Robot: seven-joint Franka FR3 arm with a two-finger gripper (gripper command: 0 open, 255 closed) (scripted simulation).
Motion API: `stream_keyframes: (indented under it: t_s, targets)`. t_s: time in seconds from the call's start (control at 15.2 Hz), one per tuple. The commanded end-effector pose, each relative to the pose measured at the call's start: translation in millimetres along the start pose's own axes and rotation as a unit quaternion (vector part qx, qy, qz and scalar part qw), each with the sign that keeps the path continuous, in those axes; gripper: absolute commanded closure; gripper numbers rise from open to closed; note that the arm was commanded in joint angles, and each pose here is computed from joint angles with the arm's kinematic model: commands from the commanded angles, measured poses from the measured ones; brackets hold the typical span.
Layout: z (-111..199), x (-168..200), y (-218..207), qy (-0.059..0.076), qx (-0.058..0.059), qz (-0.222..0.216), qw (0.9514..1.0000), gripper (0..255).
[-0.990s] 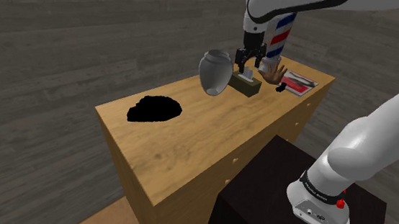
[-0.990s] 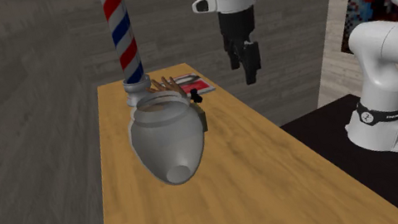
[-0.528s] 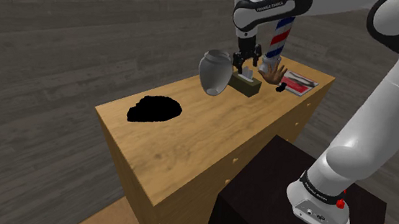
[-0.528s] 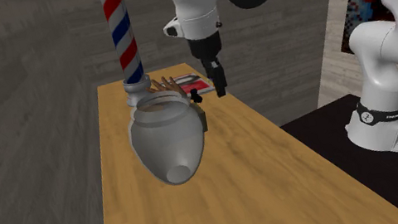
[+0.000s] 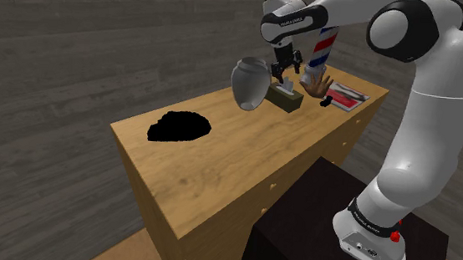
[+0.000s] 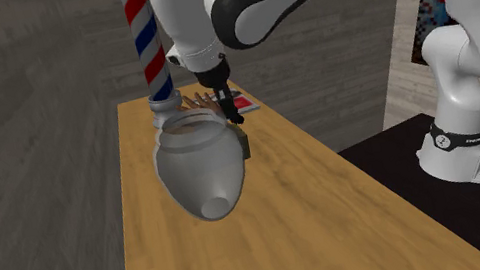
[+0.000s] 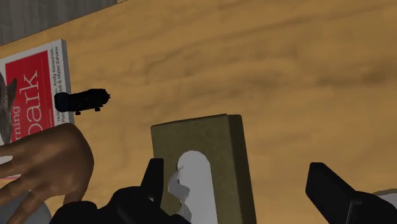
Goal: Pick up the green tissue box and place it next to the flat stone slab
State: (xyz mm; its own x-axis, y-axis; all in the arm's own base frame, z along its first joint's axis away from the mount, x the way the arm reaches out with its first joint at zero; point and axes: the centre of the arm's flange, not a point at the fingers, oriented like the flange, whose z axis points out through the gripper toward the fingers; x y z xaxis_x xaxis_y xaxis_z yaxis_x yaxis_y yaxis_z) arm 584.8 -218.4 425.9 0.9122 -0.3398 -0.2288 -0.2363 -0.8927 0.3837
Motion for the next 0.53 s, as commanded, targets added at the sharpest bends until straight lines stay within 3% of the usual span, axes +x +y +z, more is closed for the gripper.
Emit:
stream_keyframes:
  t_s: [0.0,0.2,0.46]
  targets:
    - [20.1,30.2,3.2,-0.013,-0.020,0.000,0.9997,0]
    - [37.5,62.4,18.4,-0.030,-0.048,0.008,0.9984,0]
    - [54.7,64.2,21.3,-0.031,-0.050,0.008,0.9982,0]
